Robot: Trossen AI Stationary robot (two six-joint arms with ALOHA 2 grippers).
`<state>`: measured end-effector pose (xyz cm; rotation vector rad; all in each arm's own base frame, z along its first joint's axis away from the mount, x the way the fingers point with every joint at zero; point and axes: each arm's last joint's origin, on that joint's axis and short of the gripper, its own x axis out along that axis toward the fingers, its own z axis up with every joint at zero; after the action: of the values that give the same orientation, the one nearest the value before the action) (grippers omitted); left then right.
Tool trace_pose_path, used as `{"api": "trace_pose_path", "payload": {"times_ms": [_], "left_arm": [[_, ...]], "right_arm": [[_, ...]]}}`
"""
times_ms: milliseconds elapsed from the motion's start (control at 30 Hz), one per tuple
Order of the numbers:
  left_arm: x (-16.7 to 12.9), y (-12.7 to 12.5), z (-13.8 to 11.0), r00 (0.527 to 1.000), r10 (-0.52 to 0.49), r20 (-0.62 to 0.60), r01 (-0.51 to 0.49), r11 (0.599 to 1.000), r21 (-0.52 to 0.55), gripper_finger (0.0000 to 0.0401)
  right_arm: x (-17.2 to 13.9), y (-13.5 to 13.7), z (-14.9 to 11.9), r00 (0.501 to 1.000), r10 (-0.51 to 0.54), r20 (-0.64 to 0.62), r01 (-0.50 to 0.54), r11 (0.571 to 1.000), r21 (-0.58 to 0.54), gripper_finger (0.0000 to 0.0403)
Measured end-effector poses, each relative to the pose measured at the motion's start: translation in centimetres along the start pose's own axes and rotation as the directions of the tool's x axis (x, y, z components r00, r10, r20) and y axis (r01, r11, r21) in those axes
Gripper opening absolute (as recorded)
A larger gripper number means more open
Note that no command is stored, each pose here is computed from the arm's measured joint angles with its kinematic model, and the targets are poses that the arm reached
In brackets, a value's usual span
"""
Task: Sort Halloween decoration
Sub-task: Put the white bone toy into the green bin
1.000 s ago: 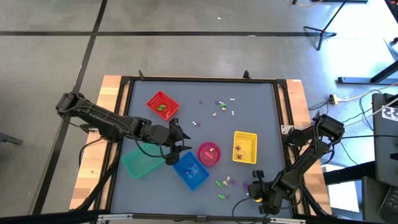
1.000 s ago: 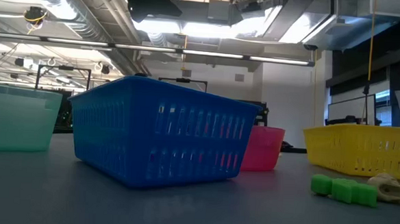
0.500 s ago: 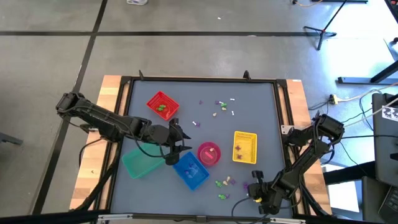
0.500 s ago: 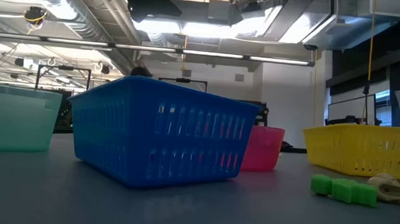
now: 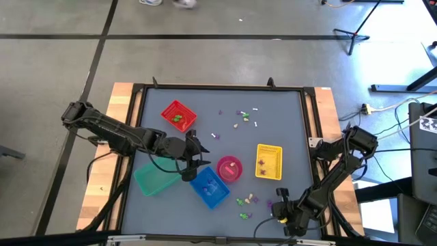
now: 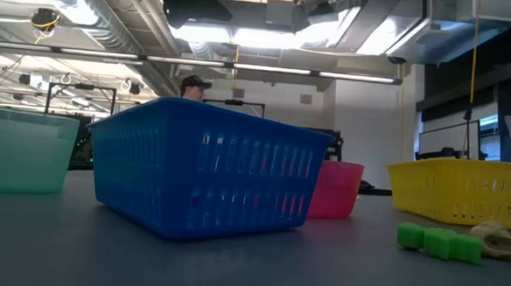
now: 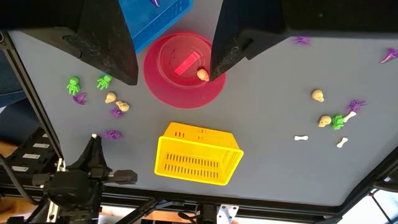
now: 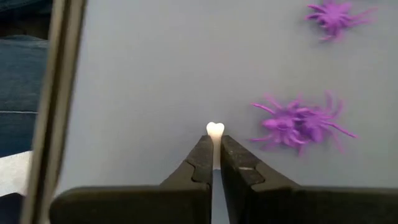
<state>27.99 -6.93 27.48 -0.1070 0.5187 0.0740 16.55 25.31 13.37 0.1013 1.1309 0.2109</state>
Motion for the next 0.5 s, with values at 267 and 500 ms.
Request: {"api": "trace_pose_path", "payload": {"times_ms": [267,500], "left_arm": [[0.0,0.0,0.0,1.0,0.0,0.0,0.0,1.0,0.0,0.0184],[0.0,0.0,0.0,1.0,0.0,0.0,0.0,1.0,0.0,0.0184]], "right_arm": [[-0.6,0.5,0.6,1.0,-0.017,-0.015,0.017,1.0,-0.01,0.0011],[-1.1,0.4,1.3,0.998,-0.06,-0.033,0.059,0.998,-0.029,0.001]]}}
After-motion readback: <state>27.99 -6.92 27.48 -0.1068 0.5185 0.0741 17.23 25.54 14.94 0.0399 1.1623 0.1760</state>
